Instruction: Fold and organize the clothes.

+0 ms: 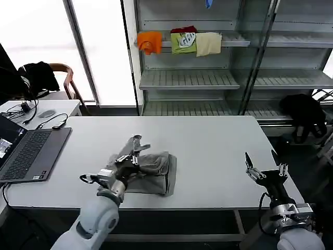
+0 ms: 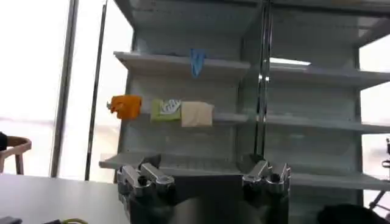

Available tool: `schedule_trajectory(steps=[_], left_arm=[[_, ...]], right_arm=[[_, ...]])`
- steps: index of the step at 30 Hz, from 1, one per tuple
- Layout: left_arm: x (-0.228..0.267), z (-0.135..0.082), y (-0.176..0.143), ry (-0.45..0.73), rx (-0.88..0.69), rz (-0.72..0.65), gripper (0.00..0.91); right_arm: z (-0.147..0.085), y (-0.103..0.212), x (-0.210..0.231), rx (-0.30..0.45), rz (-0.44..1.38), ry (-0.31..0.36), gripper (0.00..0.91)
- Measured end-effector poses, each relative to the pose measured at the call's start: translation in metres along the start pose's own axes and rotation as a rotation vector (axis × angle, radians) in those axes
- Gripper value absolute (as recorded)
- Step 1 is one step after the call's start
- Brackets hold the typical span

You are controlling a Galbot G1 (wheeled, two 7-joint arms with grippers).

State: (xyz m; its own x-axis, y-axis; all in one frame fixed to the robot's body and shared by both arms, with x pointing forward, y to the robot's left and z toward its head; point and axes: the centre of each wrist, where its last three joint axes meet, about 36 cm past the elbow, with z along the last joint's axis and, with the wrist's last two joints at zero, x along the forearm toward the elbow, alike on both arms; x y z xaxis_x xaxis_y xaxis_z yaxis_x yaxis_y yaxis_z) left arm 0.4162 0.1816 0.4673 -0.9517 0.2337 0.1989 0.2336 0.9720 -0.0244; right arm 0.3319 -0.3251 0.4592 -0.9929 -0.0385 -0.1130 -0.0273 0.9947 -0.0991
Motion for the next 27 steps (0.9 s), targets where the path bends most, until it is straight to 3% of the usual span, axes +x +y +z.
schedule_trajectory(steps=[13, 15, 16, 17, 27], left_arm=[[-0.014, 0.018, -0.044, 0.05, -0.043, 0.084, 0.03], [-0.017, 0.018, -0.048, 0.055, -0.049, 0.087, 0.202], [-0.019, 0.019, -0.05, 0.058, -0.052, 0.088, 0.746], [-0.02, 0.019, -0.052, 0.06, -0.057, 0.092, 0.907], [-0.016, 0.024, -0.064, 0.052, -0.133, 0.14, 0.907]], right_arm=[[0.001, 0.002, -0.004, -0.005, -0.001, 0.001, 0.907], [0.001, 0.003, -0.004, -0.008, -0.001, 0.003, 0.907], [0.002, 0.003, -0.004, -0.009, -0.001, 0.003, 0.907], [0.002, 0.004, -0.004, -0.01, -0.001, 0.004, 0.907], [0.003, 0.004, -0.004, -0.01, -0.002, 0.007, 0.907]])
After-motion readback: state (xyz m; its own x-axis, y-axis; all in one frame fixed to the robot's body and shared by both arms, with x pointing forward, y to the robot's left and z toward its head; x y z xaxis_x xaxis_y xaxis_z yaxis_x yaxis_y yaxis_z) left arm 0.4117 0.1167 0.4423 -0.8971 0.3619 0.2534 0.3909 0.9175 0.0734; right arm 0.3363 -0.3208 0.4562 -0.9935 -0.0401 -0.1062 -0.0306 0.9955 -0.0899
